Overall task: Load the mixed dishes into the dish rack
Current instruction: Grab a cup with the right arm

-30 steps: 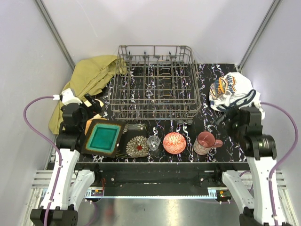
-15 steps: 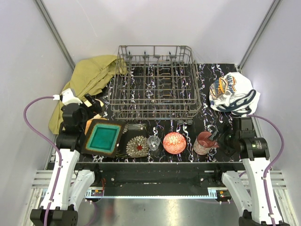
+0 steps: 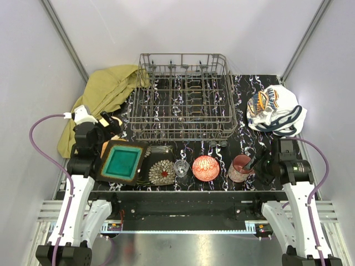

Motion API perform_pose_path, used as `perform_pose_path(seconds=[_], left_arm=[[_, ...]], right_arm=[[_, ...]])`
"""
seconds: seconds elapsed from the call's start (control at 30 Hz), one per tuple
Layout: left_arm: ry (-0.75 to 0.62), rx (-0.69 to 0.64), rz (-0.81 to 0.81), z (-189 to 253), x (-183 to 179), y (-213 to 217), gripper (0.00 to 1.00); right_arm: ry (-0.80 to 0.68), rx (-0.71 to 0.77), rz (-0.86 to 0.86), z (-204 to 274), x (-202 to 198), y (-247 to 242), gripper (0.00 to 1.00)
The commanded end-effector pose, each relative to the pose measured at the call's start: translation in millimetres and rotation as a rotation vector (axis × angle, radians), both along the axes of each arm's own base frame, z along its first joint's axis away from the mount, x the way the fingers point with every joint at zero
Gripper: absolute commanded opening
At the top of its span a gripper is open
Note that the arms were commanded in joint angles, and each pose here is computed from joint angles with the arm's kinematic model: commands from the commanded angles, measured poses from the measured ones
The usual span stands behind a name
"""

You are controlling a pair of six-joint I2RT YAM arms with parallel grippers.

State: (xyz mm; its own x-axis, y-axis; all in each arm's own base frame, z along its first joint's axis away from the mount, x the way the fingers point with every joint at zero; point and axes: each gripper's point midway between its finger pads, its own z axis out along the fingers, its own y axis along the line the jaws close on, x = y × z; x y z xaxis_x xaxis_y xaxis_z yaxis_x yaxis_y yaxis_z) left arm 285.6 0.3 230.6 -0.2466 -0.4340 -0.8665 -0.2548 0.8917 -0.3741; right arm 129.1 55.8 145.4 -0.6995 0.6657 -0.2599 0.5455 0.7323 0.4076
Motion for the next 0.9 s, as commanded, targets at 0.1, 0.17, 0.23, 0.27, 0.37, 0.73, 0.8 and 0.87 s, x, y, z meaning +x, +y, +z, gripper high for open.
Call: perform_pose_path(seconds=[0.1,0.17,0.23,0.27,0.37,0.73,0.8,0.87], left_arm=[[-0.063,-0.007,-0.029,17,9,-5,0.99],[-0.066,-0.005,-0.028,18,9,-4,0.99],[-0.063,-0.005,-0.028,17,11,-4,0.99],[-0.064,-0.007,-0.027,17,11,-4,0.99],[-0.062,-0.016,-0.031,15,12,-6,0.99],[-0.060,-0.032,-0.040,14,16,-9,0.99],[-0.061,-0.031,-0.042,13,15,-9,0.99],[-0.056,-0.022,-0.035,11,15,-7,0.99]], right_arm=[[0.026,-0.001,0.024,-9,9,1,0.65],[0.028,-0.013,0.017,-10,12,-1,0.64],[0.033,-0.017,0.013,-12,16,-2,0.64],[0.036,-0.017,0.011,-13,17,-1,0.64],[0.036,-0.013,-0.009,-16,24,-2,0.64],[0.088,-0.028,-0.050,-40,28,-4,0.60],[0.104,-0.027,-0.047,-46,26,-3,0.53],[0.095,-0.028,-0.047,-45,28,-2,0.51]])
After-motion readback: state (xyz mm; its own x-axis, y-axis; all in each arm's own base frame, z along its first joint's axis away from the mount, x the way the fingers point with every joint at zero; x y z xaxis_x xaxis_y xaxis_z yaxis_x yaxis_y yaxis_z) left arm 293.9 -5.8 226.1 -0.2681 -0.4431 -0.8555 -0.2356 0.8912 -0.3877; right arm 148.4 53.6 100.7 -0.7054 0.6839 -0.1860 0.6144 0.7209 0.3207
